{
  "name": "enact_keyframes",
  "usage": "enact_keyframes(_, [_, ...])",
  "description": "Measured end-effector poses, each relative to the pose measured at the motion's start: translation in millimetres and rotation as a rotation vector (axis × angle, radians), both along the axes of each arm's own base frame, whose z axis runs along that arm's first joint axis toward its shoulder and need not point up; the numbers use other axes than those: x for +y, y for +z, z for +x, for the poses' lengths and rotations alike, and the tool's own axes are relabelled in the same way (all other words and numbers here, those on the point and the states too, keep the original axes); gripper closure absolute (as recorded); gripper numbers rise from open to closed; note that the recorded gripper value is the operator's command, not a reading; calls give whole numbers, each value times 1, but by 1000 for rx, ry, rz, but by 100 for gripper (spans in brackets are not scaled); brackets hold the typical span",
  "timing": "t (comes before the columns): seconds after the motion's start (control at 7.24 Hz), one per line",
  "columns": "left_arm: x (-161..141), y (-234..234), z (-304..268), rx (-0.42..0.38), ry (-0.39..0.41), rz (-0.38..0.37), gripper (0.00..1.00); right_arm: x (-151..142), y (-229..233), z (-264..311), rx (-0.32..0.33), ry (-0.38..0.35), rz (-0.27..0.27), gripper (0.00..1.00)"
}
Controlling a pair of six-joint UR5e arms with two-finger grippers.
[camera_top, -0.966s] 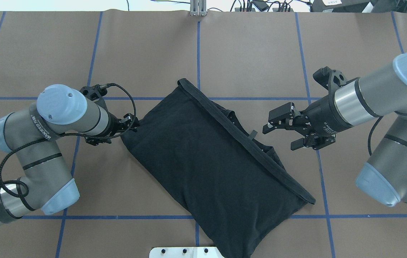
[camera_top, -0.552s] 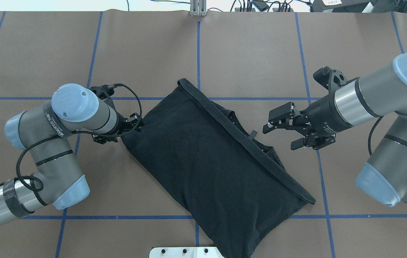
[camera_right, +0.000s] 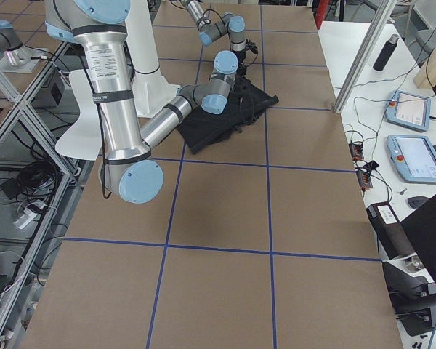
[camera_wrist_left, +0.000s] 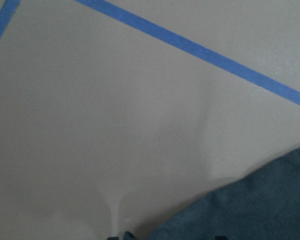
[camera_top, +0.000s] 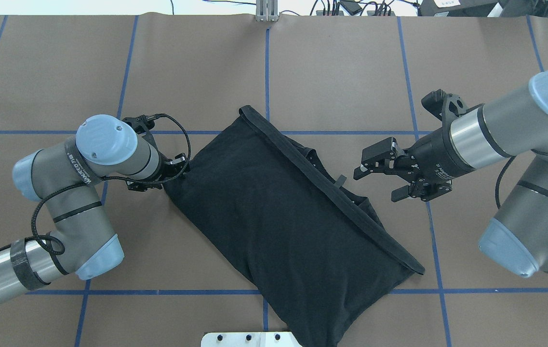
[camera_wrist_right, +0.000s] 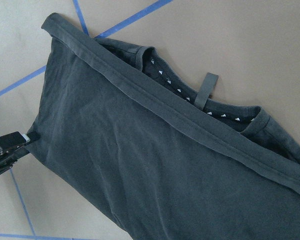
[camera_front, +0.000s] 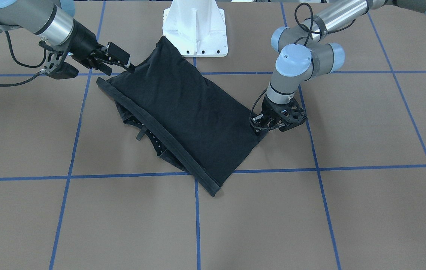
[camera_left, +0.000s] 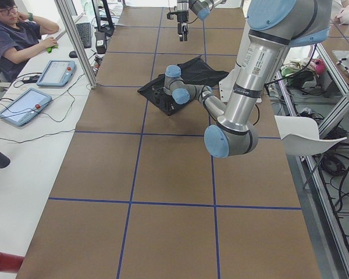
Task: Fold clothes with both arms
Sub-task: 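Grasp the shirt corner nearest the left gripper, then drag the grasped corner away from the robot with the left gripper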
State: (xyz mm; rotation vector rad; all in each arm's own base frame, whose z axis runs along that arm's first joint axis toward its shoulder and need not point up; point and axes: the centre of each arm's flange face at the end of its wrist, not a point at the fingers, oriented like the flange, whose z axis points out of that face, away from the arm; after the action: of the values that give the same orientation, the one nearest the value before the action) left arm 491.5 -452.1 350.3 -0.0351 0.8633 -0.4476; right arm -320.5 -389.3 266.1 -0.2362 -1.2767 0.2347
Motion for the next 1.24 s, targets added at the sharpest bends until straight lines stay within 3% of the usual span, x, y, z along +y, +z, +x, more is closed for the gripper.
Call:
enact_keyframes(0.14, [0, 1, 0, -1, 0, 0, 78, 0, 0, 0, 0, 0, 0, 0])
enact_keyframes(0.28, [0, 0, 0, 0, 0, 1, 100, 0, 0, 0, 0, -1, 0, 0])
enact_keyframes(0.97, [6, -27, -17, 49, -4, 30, 100, -1, 1, 2, 0, 3, -2, 0])
enact_keyframes(1.24, [-12, -30, -30, 50, -39, 37, 100, -3, 0, 6, -2, 7, -2, 0])
